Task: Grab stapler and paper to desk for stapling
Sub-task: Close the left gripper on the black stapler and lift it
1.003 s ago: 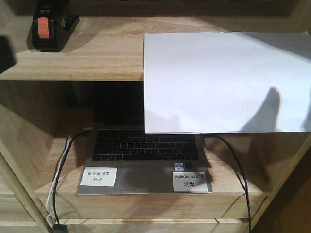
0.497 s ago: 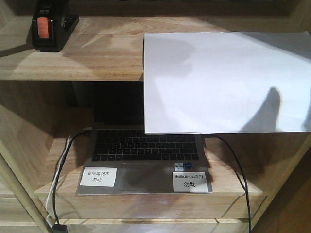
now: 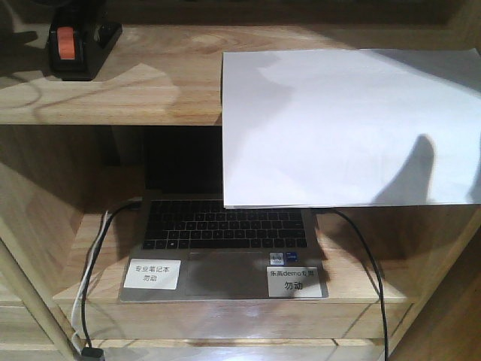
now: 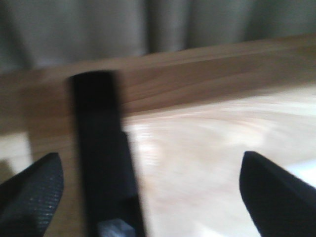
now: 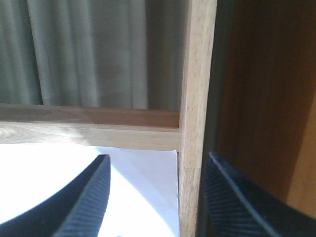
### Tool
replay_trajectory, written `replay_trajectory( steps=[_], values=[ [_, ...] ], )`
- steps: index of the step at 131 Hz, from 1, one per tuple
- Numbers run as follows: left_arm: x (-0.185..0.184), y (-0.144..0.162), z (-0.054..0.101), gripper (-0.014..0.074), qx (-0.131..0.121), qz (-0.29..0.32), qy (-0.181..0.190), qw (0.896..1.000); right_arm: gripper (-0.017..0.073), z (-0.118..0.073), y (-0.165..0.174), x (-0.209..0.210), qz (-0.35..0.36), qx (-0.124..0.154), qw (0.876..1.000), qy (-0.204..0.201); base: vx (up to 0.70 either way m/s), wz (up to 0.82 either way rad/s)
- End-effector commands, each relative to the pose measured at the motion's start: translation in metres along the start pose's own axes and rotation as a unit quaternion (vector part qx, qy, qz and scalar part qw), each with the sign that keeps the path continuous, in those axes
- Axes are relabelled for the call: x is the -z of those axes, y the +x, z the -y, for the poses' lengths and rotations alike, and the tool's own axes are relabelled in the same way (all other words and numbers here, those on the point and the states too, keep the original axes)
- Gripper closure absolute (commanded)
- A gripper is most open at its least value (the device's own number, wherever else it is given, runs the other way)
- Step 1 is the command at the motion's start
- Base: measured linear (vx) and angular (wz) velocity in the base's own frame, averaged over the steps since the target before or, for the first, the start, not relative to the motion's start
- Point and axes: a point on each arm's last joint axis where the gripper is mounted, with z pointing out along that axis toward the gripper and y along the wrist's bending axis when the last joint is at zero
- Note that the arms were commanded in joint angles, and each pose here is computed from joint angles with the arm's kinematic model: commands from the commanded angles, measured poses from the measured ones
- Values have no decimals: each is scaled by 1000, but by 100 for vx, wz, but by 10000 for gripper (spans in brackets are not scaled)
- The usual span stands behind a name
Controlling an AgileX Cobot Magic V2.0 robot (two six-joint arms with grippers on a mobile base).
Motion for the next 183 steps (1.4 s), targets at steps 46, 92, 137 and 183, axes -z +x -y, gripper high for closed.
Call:
replay_trajectory(
  steps=[46, 92, 137, 183],
  values=[
    [-16, -13, -19, -49, 29, 35, -24, 999, 161, 1, -12, -1, 40, 3, 999, 3, 0, 0],
    [-18, -14, -16, 94, 36, 40, -9, 999, 161, 1, -12, -1, 40, 3, 999, 3, 0, 0],
    [-22, -12, -14, 456, 52, 30, -4, 998, 161, 1, -12, -1, 40, 3, 999, 3, 0, 0],
    [-9, -16, -17, 601, 49, 48, -1, 998, 161, 1, -12, -1, 40, 3, 999, 3, 0, 0]
  ],
)
